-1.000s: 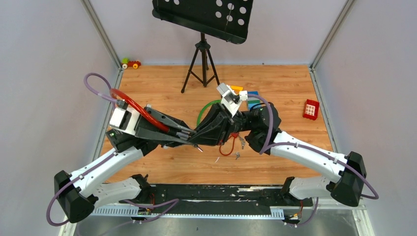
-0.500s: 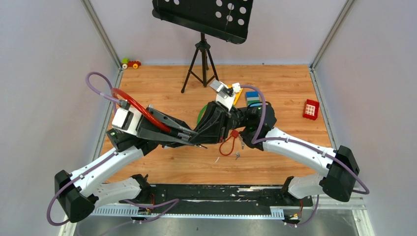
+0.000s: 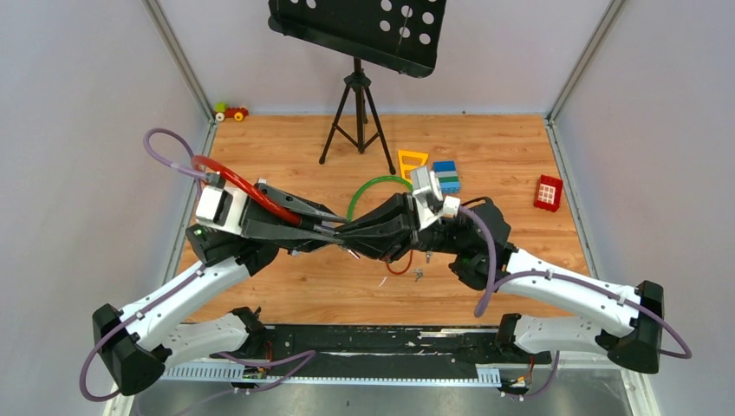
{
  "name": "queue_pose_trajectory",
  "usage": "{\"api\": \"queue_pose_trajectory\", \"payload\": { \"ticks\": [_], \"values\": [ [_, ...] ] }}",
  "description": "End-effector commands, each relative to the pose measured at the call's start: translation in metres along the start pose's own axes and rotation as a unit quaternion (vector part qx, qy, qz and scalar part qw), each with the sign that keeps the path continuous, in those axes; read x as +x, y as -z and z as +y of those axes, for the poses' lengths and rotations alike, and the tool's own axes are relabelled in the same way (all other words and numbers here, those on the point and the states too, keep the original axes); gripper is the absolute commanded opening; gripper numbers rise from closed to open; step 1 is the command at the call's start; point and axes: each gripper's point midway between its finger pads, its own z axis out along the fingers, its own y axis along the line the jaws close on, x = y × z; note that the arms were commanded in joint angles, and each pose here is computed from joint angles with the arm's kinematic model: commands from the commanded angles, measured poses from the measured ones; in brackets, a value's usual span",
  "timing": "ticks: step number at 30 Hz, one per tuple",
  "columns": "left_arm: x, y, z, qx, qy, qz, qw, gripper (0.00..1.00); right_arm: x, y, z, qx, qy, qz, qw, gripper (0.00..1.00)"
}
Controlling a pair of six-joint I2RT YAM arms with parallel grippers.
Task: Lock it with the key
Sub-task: Lock the lock.
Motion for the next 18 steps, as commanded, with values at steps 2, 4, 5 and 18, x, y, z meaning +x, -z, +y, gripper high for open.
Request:
{"api": "queue_pose_trajectory", "payload": {
  "ticks": [2, 4, 5, 18],
  "values": [
    [-0.012, -0.004, -0.021, 0.03, -0.014, 0.001, 0.999, 0.0, -0.034, 0.012, -0.062, 0.199, 0.243, -0.023, 0.949, 0.0],
    [-0.012, -0.003, -0.02, 0.028, -0.013, 0.0, 1.0, 0.0, -0.034, 0.011, -0.06, 0.224, 0.309, -0.016, 0.924, 0.0],
    [-0.012, -0.003, -0.02, 0.027, -0.012, 0.0, 1.0, 0.0, -0.035, 0.01, -0.057, 0.233, 0.327, -0.018, 0.916, 0.0],
    [-0.012, -0.002, -0.02, 0.023, -0.014, 0.001, 1.0, 0.0, -0.042, 0.03, -0.046, 0.39, 0.575, -0.018, 0.719, 0.0]
  ]
}}
